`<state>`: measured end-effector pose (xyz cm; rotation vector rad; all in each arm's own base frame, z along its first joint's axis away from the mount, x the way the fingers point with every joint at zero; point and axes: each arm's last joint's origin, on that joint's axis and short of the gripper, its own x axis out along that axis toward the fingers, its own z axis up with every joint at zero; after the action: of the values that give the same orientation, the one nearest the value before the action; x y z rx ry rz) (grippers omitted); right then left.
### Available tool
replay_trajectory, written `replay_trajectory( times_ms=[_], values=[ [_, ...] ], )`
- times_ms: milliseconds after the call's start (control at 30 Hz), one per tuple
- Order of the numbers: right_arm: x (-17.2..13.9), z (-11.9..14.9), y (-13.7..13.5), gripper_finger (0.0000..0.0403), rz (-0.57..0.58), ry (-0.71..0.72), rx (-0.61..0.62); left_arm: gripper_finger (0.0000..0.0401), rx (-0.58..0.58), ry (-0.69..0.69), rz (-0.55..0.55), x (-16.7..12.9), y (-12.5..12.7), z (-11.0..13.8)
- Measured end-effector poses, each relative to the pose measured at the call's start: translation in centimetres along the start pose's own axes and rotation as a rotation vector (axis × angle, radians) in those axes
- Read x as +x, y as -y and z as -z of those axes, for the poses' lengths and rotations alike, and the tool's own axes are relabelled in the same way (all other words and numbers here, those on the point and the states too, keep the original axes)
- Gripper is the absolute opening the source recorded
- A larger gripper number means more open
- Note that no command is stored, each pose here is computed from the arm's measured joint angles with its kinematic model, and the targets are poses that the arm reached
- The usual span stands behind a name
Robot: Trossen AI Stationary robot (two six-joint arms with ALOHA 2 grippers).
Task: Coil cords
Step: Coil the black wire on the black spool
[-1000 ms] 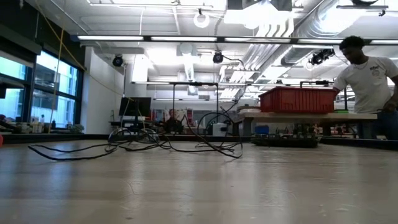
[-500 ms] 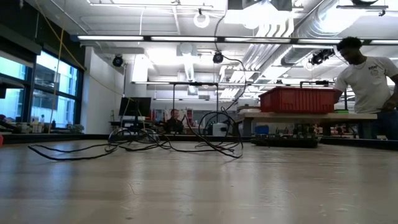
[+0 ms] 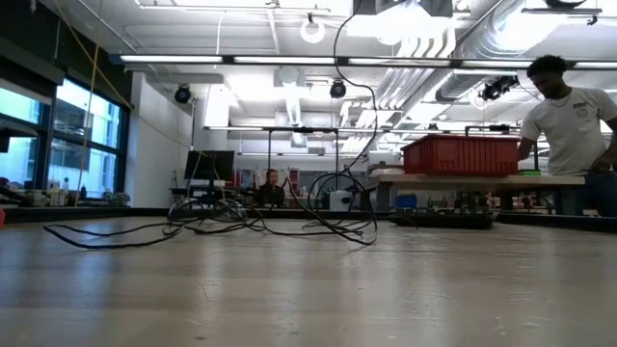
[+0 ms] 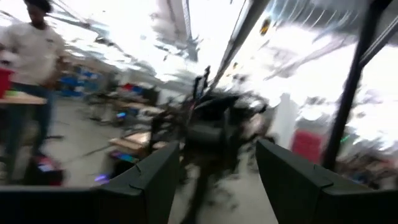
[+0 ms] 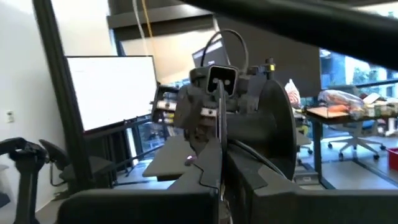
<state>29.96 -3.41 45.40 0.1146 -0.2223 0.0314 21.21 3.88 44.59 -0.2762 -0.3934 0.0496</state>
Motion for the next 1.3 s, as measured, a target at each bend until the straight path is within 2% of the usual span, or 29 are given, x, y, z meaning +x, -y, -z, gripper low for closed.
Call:
replay_trajectory(
  times_ms=[167,1067,1300],
  values=[
    [-0.1,-0.4,0.4,0.0000,-0.018,0.035,-0.005,0.0209,-0.017,0.024,0.025,0.0,-0.1,-0.4],
    [-0.4,-1.4,1.7,0.0000,-0.046,0.100,-0.056,0.0209,0.019,0.097,-0.034,-1.4,-1.3,-2.3],
    [-0.4,-0.9,1.5,0.0000,-0.163,0.031,0.042,0.0209,-0.013,-0.042,-0.028,-2.8,-0.9,-2.0]
  ],
)
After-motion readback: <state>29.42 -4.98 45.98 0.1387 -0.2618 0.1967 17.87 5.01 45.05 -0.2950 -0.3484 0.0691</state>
